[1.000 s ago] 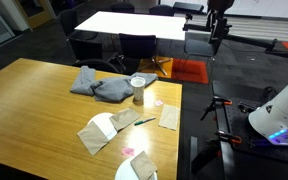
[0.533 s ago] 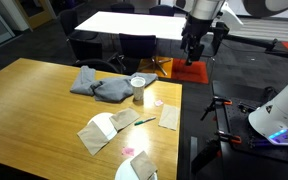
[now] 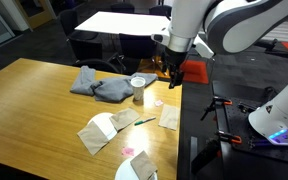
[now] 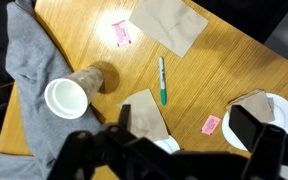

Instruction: Put the green pen in the cup

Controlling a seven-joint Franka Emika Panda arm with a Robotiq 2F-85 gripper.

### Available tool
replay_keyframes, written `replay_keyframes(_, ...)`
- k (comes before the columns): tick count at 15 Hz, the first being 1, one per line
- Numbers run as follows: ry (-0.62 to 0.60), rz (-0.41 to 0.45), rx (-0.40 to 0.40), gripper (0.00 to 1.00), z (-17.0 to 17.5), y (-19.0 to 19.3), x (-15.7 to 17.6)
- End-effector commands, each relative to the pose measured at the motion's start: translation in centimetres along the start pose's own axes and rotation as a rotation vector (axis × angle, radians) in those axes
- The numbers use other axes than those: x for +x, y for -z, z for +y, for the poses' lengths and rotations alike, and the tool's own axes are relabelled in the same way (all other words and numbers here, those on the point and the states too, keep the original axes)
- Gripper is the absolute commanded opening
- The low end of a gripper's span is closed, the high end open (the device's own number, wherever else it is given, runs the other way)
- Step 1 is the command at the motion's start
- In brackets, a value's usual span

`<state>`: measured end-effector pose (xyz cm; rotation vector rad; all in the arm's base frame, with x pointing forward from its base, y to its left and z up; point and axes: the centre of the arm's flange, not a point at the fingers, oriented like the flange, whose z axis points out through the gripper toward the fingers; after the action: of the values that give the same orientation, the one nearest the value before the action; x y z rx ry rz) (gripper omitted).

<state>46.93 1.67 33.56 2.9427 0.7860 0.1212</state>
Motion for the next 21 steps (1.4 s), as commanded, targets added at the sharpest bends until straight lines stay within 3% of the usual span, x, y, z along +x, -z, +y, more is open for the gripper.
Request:
replay_keyframes(1,0.069,-0.009,0.033,1.00,1.2,-3.6,3.6)
replay_keyframes(7,0.100,-0.033,0.035,1.00,1.4,-9.1,6.7)
replay_keyframes(15,0.044,-0.042,0.025,1.00,2.7,-16.5,6.6)
replay_keyframes(21,0.049,-0.069,0.042,1.00,2.4,-17.3,5.9)
